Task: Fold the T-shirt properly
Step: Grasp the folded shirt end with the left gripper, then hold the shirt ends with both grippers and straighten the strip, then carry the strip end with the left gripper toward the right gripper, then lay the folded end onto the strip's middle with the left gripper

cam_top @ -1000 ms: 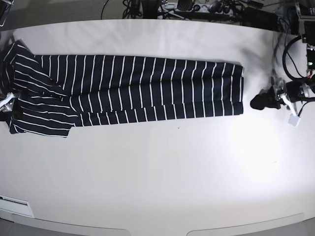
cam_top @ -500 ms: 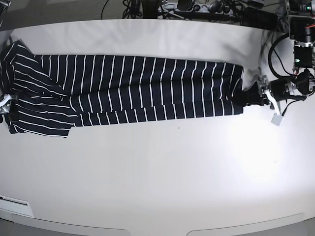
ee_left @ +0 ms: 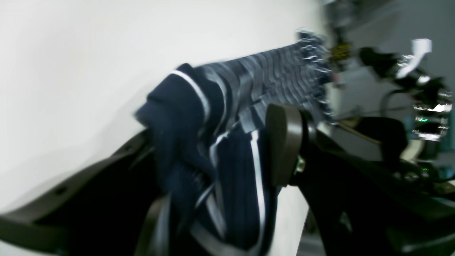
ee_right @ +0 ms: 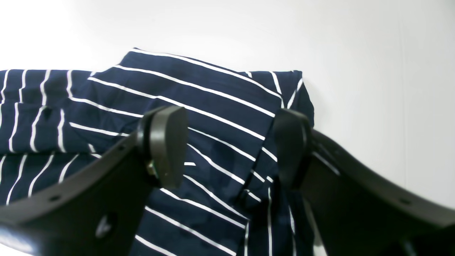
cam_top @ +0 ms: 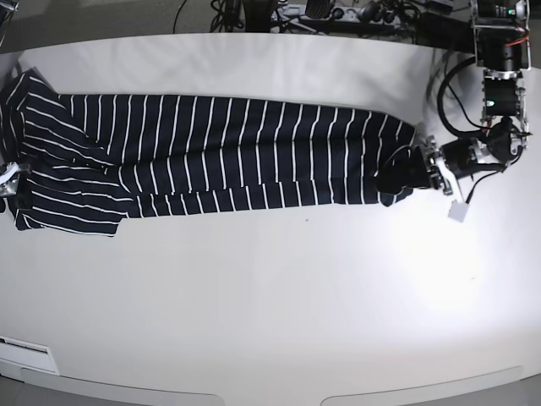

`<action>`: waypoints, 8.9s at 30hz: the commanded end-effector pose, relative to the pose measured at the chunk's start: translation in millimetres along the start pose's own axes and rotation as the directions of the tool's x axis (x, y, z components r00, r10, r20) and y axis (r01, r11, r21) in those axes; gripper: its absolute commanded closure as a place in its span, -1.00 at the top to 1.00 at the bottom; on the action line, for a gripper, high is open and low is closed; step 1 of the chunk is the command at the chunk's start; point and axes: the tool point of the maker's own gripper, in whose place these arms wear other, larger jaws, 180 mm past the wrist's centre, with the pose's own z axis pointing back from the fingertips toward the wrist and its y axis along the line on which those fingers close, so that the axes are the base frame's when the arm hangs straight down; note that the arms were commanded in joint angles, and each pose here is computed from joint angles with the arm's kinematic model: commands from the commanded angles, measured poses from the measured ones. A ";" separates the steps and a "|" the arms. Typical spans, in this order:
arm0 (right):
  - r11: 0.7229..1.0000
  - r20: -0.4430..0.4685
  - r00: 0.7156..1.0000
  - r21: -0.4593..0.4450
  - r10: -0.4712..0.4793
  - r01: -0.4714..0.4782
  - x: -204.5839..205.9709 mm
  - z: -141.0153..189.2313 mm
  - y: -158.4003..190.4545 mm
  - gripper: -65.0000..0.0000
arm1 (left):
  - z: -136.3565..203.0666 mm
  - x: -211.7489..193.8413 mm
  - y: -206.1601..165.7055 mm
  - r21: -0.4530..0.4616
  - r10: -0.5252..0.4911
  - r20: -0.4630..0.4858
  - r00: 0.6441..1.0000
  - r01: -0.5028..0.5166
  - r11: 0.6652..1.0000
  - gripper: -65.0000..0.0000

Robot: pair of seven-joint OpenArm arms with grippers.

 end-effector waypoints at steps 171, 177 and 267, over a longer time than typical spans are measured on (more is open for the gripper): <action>0.988 -0.143 0.988 0.149 0.061 -0.039 -85.6 -54.6 74.6 -1.00 | -130.0 37.1 -205.5 -0.347 -0.210 0.422 0.882 0.371 0.861 -1.00; 0.986 -0.128 0.991 0.168 0.039 -0.017 -81.7 -54.6 78.8 -1.00 | -127.4 36.1 -232.8 -0.468 -0.127 0.441 0.888 0.349 0.812 0.08; 0.983 -0.132 0.991 0.182 0.036 -0.011 -82.4 -54.1 81.3 -1.00 | -96.6 -41.5 -197.7 -0.373 -0.436 0.072 0.897 0.430 0.822 -1.00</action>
